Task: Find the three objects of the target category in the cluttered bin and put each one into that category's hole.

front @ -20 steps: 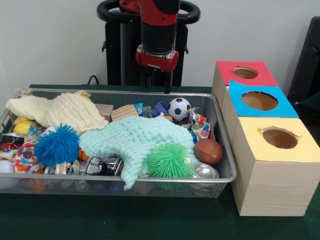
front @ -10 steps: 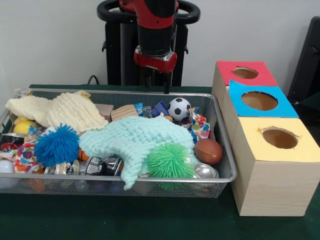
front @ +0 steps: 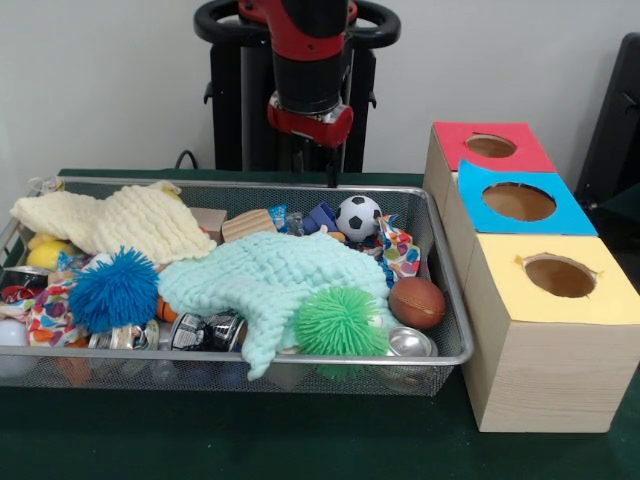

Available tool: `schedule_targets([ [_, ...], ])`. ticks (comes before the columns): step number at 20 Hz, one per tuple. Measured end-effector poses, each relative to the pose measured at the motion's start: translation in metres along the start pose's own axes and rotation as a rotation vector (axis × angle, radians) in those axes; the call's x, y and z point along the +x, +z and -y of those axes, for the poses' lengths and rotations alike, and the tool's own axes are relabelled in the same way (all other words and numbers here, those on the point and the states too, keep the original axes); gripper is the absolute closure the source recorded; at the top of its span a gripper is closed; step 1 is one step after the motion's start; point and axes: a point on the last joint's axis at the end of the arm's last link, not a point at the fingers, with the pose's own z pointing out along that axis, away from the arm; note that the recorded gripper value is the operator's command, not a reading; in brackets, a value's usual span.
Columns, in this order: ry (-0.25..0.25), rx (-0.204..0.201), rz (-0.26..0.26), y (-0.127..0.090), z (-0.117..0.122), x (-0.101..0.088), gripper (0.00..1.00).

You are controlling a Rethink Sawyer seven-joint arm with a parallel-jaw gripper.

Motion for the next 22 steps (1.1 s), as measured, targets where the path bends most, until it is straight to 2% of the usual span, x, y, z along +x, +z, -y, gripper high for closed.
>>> schedule_targets([
  [5,0.045,0.031,0.006,-0.002,0.005,-0.004,0.0],
  [9,0.103,0.082,0.035,-0.01,0.025,-0.01,0.0],
  [12,0.127,0.105,0.045,-0.016,0.036,-0.012,0.0],
  [17,0.143,0.128,0.033,-0.031,0.044,-0.01,0.0],
  [22,0.154,0.129,0.006,-0.05,0.046,-0.013,0.0],
])
